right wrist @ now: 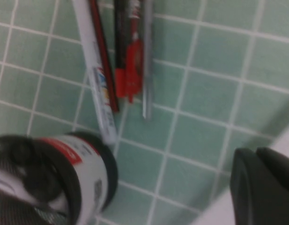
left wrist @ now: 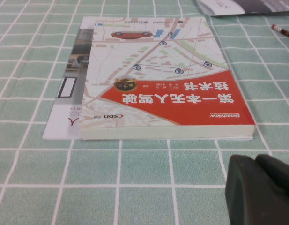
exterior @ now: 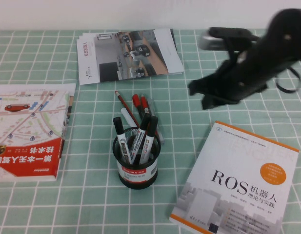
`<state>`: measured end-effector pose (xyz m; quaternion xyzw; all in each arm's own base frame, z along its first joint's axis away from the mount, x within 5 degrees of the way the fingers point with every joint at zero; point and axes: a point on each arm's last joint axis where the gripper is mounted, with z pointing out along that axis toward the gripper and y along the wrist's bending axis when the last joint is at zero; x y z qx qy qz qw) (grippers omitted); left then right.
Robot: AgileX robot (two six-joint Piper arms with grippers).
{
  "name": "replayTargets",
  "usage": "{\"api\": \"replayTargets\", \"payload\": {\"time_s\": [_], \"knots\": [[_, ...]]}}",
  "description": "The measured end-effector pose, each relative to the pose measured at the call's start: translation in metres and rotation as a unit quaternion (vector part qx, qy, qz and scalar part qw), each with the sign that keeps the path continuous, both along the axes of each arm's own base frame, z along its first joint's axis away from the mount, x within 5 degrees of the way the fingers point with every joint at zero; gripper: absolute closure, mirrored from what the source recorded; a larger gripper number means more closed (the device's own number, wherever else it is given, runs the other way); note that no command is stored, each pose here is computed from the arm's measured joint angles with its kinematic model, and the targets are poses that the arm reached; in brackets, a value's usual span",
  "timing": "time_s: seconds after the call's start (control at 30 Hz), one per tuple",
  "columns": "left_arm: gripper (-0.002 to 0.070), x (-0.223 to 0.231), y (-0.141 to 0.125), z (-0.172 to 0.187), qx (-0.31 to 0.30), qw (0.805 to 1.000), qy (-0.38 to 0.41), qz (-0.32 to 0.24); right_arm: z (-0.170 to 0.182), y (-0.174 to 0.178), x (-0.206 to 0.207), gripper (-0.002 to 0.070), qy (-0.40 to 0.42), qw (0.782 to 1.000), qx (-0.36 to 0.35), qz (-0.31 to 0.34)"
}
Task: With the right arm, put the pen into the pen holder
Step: Pick up the pen on the table
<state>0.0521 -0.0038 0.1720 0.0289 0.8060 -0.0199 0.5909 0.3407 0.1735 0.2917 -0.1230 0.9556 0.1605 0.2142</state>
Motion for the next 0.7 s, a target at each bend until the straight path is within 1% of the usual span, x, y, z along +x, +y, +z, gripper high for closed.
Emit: {"api": "replayTargets", "payload": {"time_s": [0.27,0.4,0.47,0.5,0.57,0.7], "knots": [[0.0679,0.0,0.0,0.0,0.0,1.0,0.0,0.0,-0.017,0.058,0.038,0.0695,0.02,0.998,-0.033,0.048],[0.0679,0.0,0.0,0.0,0.0,1.0,0.0,0.0,-0.024,0.078,0.055,0.0682,0.03,0.997,-0.043,0.063],[0.0679,0.0,0.0,0.0,0.0,1.0,0.0,0.0,-0.033,0.084,0.062,0.0652,0.037,0.996,-0.052,0.068],[0.0679,0.0,0.0,0.0,0.0,1.0,0.0,0.0,-0.036,0.087,0.066,0.0625,0.038,0.995,-0.058,0.07],[0.0679,0.0,0.0,0.0,0.0,1.0,0.0,0.0,-0.042,0.091,0.072,0.0562,0.039,0.995,-0.064,0.072],[0.0679,0.0,0.0,0.0,0.0,1.0,0.0,0.0,-0.055,0.097,0.083,0.0402,0.043,0.995,-0.064,0.065]]}}
